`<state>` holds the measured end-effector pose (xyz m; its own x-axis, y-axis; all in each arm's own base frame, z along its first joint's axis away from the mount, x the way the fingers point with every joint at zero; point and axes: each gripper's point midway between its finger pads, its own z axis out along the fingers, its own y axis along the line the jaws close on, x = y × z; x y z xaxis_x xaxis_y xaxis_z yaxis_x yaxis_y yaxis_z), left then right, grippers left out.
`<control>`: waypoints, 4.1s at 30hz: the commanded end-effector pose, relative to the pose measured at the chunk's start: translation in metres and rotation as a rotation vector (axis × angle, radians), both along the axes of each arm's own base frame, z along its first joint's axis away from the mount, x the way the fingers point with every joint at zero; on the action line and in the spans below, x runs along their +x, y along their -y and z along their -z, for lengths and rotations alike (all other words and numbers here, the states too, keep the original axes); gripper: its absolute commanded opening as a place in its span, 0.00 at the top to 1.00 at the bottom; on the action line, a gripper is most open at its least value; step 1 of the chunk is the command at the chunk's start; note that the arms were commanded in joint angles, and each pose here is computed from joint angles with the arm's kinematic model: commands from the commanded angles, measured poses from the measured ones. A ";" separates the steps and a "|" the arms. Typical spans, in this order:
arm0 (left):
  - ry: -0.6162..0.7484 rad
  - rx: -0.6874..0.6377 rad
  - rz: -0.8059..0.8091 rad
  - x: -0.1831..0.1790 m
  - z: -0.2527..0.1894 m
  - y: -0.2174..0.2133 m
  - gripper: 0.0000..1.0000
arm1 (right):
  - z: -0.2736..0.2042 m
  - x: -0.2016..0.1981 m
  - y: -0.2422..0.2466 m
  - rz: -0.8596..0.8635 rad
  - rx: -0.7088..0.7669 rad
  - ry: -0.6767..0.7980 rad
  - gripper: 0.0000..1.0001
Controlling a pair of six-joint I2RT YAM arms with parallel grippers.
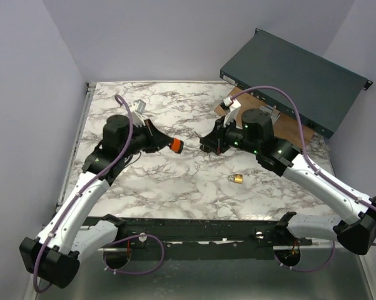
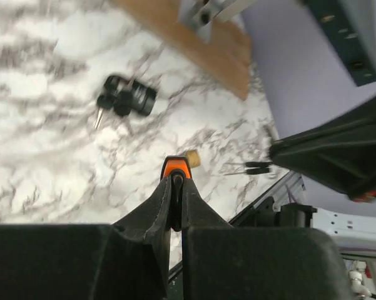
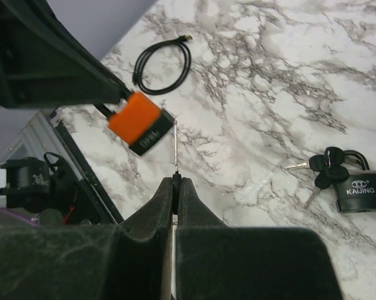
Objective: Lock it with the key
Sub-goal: Place the lock at the center of the board, then place the key at the center of the board, then reset both arms
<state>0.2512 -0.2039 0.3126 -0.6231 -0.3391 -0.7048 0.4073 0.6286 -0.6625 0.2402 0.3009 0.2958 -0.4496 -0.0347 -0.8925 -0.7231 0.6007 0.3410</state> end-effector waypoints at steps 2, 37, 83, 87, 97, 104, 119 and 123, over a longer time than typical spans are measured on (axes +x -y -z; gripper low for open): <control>-0.104 -0.132 -0.044 0.021 0.050 0.017 1.00 | 0.027 0.025 0.003 0.139 -0.071 -0.083 0.99; -0.479 0.121 -0.168 0.011 0.264 0.031 0.52 | 0.137 0.029 -0.031 0.213 -0.228 -0.273 0.99; -0.110 0.207 -0.205 0.000 0.100 -0.031 0.24 | 0.196 0.029 -0.068 0.259 -0.317 -0.351 0.49; -0.058 0.199 -0.162 -0.004 0.075 -0.028 0.18 | 0.155 0.035 -0.063 0.292 -0.251 -0.285 0.33; 0.162 0.161 -0.049 -0.022 -0.027 -0.023 0.01 | 0.024 0.038 -0.033 0.357 -0.020 -0.077 0.00; 0.249 0.199 -0.050 -0.030 -0.081 -0.033 0.01 | -0.051 0.031 -0.006 0.402 0.123 0.032 0.00; 0.313 0.244 -0.086 -0.035 -0.094 -0.047 0.02 | -0.078 0.028 0.008 0.427 0.202 0.092 0.00; 0.299 0.259 -0.084 -0.033 -0.089 -0.047 0.01 | -0.074 0.029 0.006 0.423 0.194 0.089 0.00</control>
